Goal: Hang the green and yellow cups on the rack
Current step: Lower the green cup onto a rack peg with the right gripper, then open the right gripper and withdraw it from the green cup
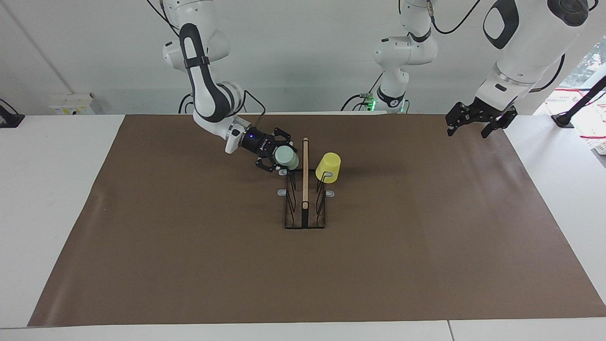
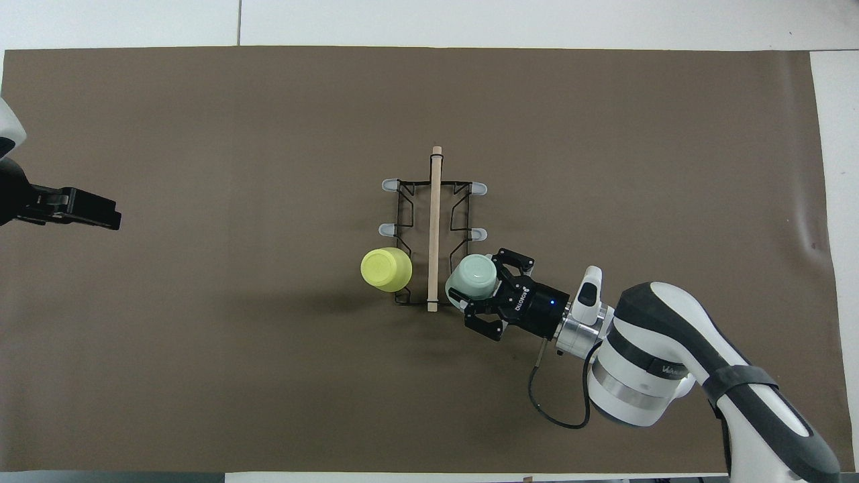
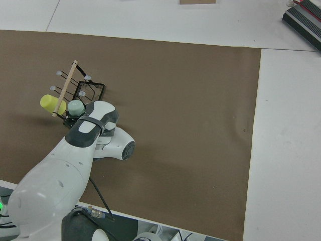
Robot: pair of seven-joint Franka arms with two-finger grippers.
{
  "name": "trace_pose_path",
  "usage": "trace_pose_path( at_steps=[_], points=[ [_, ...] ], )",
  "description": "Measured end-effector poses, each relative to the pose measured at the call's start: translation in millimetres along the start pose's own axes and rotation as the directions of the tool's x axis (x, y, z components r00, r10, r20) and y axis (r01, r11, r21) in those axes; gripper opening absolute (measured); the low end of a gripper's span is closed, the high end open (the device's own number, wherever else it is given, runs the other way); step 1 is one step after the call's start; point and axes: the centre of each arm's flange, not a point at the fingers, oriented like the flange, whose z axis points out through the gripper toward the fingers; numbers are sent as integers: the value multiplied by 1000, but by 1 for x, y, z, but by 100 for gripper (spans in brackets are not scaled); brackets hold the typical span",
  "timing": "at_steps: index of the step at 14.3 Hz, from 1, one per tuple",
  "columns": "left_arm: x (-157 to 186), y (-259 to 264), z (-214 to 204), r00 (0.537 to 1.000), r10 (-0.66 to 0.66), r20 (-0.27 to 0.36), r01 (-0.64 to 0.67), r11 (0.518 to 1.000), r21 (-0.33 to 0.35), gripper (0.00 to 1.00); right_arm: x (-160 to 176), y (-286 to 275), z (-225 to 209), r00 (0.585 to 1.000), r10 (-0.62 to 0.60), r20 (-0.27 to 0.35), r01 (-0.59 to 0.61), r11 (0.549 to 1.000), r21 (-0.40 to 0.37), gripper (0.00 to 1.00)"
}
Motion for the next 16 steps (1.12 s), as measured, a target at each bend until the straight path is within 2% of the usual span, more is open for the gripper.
trace_pose_path(
  at_steps=[5,6,8,10,13,16],
  points=[
    [0,0,0,1000,0,0,0,1000,0,100,-9,9,2,1000,9,-29,-8,1000,22,69],
    [0,0,0,1000,0,0,0,1000,0,100,-8,9,2,999,7,-32,-6,1000,22,76],
    [0,0,0,1000,0,0,0,1000,0,100,5,7,1,999,1,-53,1,1000,23,98],
    [0,0,0,1000,0,0,0,1000,0,100,30,3,-6,997,24,-74,-22,999,32,100],
    [0,0,0,1000,0,0,0,1000,0,100,69,21,-44,999,1,-33,1,997,75,100],
    [0,0,0,1000,0,0,0,1000,0,100,95,74,-122,998,-42,39,35,987,160,100]
  ],
)
